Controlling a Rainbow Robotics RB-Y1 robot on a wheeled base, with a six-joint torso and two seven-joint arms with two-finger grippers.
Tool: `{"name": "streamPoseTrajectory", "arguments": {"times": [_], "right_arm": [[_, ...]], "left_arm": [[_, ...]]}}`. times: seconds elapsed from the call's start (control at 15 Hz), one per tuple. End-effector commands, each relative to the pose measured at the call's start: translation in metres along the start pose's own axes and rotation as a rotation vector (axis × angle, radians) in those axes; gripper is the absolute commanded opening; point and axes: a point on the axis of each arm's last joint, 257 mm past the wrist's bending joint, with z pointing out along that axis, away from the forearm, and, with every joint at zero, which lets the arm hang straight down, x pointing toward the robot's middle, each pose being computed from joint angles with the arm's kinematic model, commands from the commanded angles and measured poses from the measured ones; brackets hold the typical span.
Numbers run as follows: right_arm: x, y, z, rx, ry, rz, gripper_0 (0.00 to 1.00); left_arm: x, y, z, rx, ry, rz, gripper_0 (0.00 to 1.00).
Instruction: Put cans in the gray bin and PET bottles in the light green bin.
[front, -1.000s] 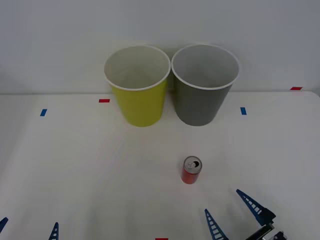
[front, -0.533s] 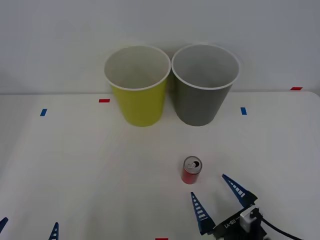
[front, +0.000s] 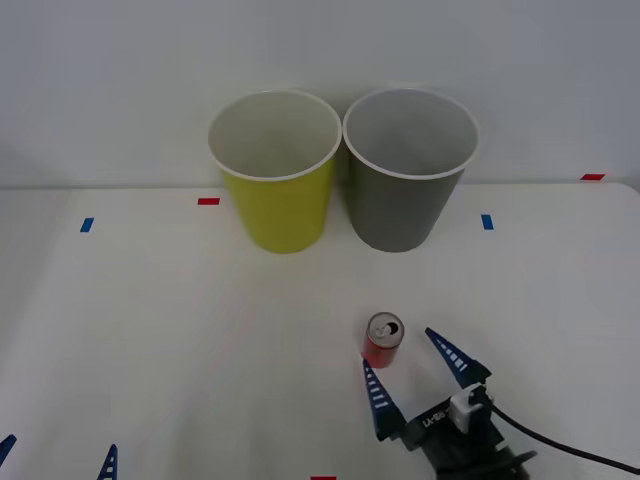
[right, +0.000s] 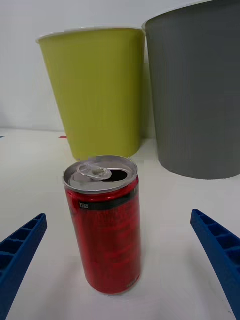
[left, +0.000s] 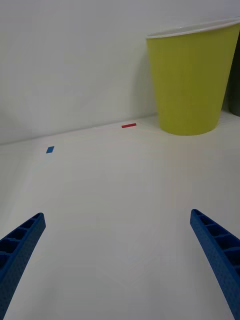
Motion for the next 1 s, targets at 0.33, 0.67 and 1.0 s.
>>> {"name": "streamPoseTrajectory", "arguments": {"times": [0.33,0.67,1.0], "right_arm": [[0.001,0.008,0.035,0.0,0.032,-0.009,1.0],[0.002,0.009,0.043,0.0,0.046,-0.01,1.0],[0.001,0.009,0.045,0.007,0.042,0.002,0.15]], "left_arm": [[0.0,0.0,0.0,0.0,0.0,0.0,1.0],[0.0,0.0,0.0,0.0,0.0,0.0,1.0],[0.0,0.0,0.0,0.0,0.0,0.0,1.0]]}}
